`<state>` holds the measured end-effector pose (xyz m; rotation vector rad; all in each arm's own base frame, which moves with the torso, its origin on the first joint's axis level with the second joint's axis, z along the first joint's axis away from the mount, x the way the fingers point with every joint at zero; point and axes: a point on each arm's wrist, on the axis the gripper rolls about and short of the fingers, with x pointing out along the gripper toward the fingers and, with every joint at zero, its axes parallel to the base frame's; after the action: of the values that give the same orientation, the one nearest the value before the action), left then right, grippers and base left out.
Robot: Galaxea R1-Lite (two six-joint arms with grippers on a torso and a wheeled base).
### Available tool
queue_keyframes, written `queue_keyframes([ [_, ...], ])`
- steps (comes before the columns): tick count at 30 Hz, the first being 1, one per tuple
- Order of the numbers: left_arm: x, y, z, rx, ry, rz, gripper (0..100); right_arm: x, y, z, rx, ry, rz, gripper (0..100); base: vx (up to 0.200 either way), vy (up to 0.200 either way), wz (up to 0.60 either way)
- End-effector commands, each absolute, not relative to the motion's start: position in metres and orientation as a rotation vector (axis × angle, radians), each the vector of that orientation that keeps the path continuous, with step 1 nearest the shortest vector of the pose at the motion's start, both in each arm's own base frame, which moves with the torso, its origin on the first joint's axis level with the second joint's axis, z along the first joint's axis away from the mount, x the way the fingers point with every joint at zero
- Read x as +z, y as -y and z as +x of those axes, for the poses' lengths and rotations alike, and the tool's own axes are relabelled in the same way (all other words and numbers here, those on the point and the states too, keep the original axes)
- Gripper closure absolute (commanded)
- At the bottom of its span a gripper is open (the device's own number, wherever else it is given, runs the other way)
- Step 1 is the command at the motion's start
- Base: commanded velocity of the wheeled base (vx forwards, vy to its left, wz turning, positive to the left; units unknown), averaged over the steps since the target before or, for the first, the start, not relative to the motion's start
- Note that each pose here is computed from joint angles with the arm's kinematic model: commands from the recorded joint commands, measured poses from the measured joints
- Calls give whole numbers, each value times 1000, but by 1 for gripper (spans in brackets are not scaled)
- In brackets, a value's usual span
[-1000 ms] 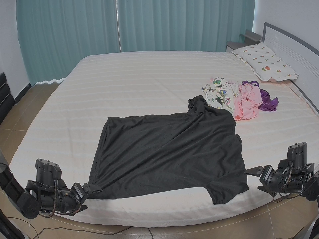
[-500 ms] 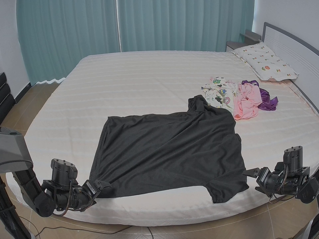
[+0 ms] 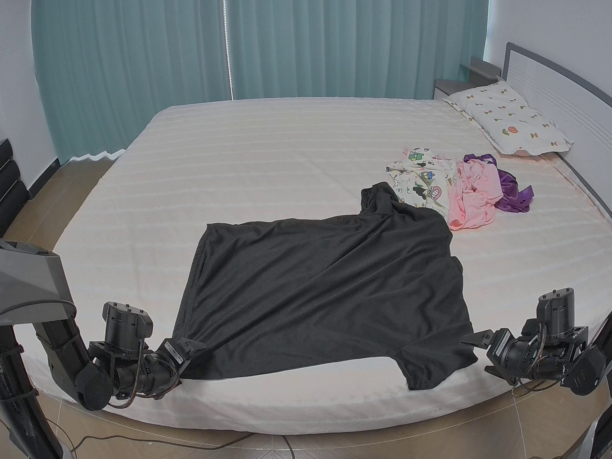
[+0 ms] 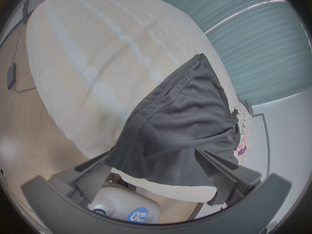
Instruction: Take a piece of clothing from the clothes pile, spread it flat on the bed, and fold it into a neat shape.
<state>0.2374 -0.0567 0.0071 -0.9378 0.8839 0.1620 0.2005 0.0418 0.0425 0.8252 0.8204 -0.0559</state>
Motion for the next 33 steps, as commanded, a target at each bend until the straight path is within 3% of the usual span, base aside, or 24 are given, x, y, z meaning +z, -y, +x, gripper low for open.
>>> queue_keyframes([
  [1, 8, 54, 242, 169, -865, -950, 100, 43, -43, 201, -52, -822, 874, 0, 0, 0, 0],
  [17, 53, 45, 229, 102, -714, -1036, 100, 22, -45, 242, -94, -819, 880, 0, 0, 0, 0],
  [25, 60, 48, 243, 74, -672, -1038, 100, 22, -47, 265, -69, -774, 802, 0, 0, 0, 0],
  [33, 59, 28, 255, 137, -621, -1076, 100, 21, -42, 272, -126, -766, 762, 0, 0, 0, 0],
])
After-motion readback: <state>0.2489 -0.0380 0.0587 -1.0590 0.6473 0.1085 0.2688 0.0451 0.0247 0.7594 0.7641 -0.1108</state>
